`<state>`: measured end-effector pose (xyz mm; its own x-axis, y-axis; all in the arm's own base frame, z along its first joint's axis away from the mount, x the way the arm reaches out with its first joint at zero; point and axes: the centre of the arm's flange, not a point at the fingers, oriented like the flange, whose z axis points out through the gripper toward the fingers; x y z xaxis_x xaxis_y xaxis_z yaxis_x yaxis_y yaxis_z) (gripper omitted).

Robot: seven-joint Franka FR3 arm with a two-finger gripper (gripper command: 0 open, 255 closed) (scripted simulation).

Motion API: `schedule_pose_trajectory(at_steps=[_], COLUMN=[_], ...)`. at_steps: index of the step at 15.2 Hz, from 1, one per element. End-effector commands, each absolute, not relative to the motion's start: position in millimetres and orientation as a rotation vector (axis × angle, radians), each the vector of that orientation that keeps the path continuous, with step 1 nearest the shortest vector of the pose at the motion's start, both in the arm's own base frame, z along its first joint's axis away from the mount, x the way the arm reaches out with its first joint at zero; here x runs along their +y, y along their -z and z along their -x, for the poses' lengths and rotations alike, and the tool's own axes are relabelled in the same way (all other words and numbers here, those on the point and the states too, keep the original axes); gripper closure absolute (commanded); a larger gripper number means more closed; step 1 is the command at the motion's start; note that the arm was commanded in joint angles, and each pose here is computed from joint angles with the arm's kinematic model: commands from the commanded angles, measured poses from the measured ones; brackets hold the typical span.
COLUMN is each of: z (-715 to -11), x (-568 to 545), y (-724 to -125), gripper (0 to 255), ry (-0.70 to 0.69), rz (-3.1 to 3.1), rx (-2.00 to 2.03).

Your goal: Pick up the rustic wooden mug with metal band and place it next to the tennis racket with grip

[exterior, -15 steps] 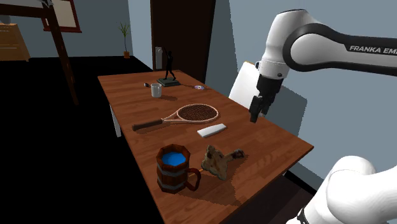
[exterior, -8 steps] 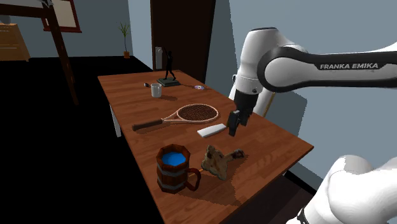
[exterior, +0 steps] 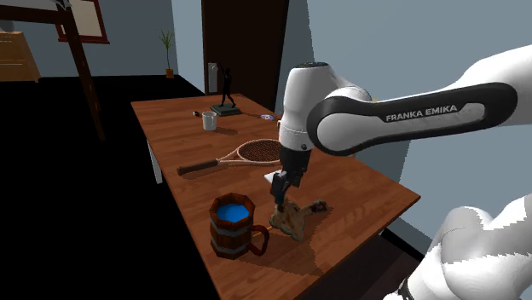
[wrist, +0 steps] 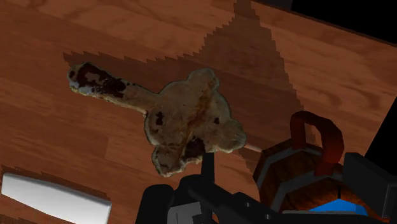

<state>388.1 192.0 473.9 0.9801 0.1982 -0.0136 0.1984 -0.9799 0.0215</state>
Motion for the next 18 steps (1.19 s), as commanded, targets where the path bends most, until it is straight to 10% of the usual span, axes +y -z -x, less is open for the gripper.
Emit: schedule_pose_trajectory(at_steps=[1, 18], z=[-394.6, -411.1], x=[212.9, 278.1], y=[-460.2, -379.9], gripper=[0, 0], ry=[0.015, 0.01], rz=[-3.102, -3.091], rx=[0.343, 0.438])
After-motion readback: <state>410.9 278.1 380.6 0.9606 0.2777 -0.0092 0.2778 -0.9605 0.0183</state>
